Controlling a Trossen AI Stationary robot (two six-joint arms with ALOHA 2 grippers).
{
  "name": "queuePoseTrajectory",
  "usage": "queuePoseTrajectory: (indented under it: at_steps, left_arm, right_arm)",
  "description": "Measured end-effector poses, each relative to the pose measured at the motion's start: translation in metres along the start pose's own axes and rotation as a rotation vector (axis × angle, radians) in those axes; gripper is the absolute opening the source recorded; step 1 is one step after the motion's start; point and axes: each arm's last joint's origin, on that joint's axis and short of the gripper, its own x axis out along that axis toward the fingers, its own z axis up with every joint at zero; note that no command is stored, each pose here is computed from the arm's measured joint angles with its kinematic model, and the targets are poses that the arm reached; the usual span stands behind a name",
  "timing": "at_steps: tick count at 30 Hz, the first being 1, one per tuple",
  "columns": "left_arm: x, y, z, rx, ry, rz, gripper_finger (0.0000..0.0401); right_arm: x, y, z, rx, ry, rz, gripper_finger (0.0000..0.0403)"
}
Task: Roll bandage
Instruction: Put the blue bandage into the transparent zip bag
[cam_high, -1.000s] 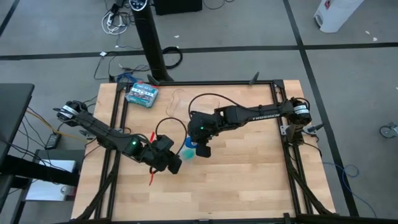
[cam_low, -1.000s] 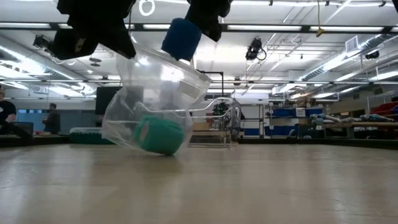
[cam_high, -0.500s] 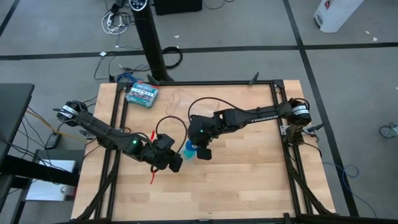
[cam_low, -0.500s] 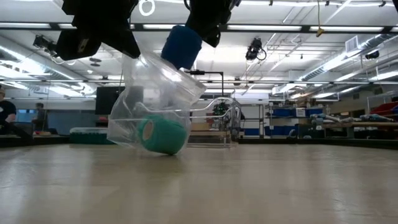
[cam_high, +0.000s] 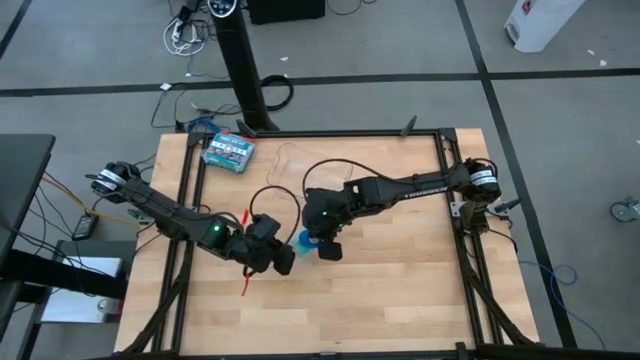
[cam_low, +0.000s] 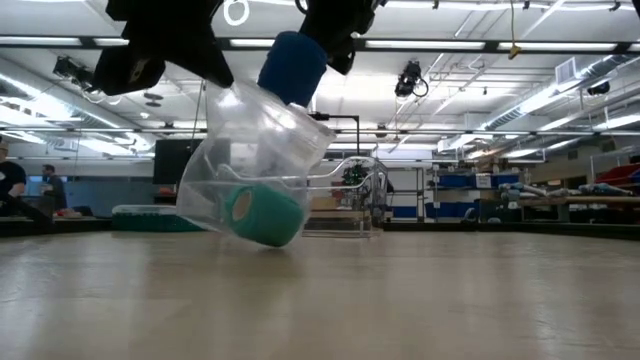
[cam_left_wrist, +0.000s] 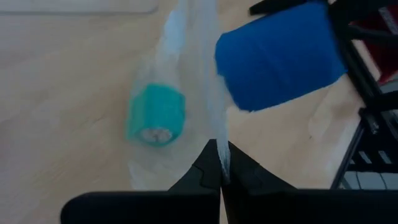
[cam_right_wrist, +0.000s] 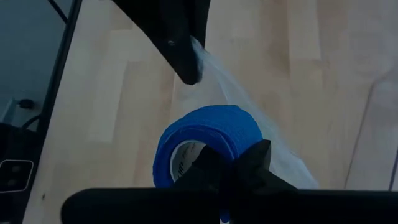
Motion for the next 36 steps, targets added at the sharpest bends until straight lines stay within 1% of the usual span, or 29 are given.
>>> queuePoseTrajectory:
  at_steps: [1, 4, 6, 8, 11, 14, 16, 19, 23, 28, 32, 36]
  left_arm:
    - [0.000, -0.001, 0.000, 0.008, -0.011, -0.008, 0.0003]
    - [0.000, -0.006, 0.002, 0.085, -0.033, -0.055, 0.0004]
    - [-0.001, -0.009, 0.003, 0.133, -0.045, -0.082, 0.0004]
    - [-0.001, -0.009, 0.003, 0.185, -0.045, -0.081, 0.0004]
    - [-0.001, -0.007, 0.002, 0.259, -0.014, -0.073, 0.0004]
    - [0.000, -0.005, -0.001, 0.297, 0.061, -0.071, 0.0004]
    - [0.000, -0.003, -0.003, 0.304, 0.096, -0.067, 0.0004]
    - [0.000, -0.002, -0.003, 0.308, 0.105, -0.064, 0.0004]
    - [0.000, -0.003, -0.003, 0.308, 0.105, -0.065, 0.0004]
    - [0.000, -0.003, -0.003, 0.308, 0.108, -0.066, 0.0004]
    - [-0.001, -0.003, -0.003, 0.302, 0.115, -0.069, 0.0004]
    - [-0.001, -0.002, -0.003, 0.284, 0.117, -0.066, 0.0004]
  right_arm:
    - [0.001, 0.000, 0.000, -0.008, 0.001, 0.000, 0.0001]
    - [0.010, -0.001, -0.001, -0.017, 0.006, 0.019, 0.0001]
    - [0.012, -0.002, -0.002, -0.009, 0.020, 0.077, 0.0000]
    - [0.012, -0.002, -0.001, 0.000, 0.020, 0.142, 0.0000]
    - [0.013, -0.005, -0.005, 0.021, 0.070, 0.163, 0.0000]
    - [0.006, -0.008, -0.009, 0.057, 0.106, 0.132, 0.0000]
    - [-0.004, -0.011, -0.006, 0.073, 0.081, 0.092, 0.0000]
    - [-0.017, -0.015, -0.002, 0.073, 0.035, 0.025, 0.0000]
    - [-0.020, -0.019, -0.001, 0.075, 0.017, -0.059, 0.0000]
    - [-0.017, -0.018, 0.004, 0.051, -0.037, -0.079, 0.0000]
    - [-0.017, -0.013, 0.008, 0.033, -0.089, -0.126, 0.0000]
    - [-0.016, -0.008, 0.008, 0.016, -0.095, -0.112, 0.0000]
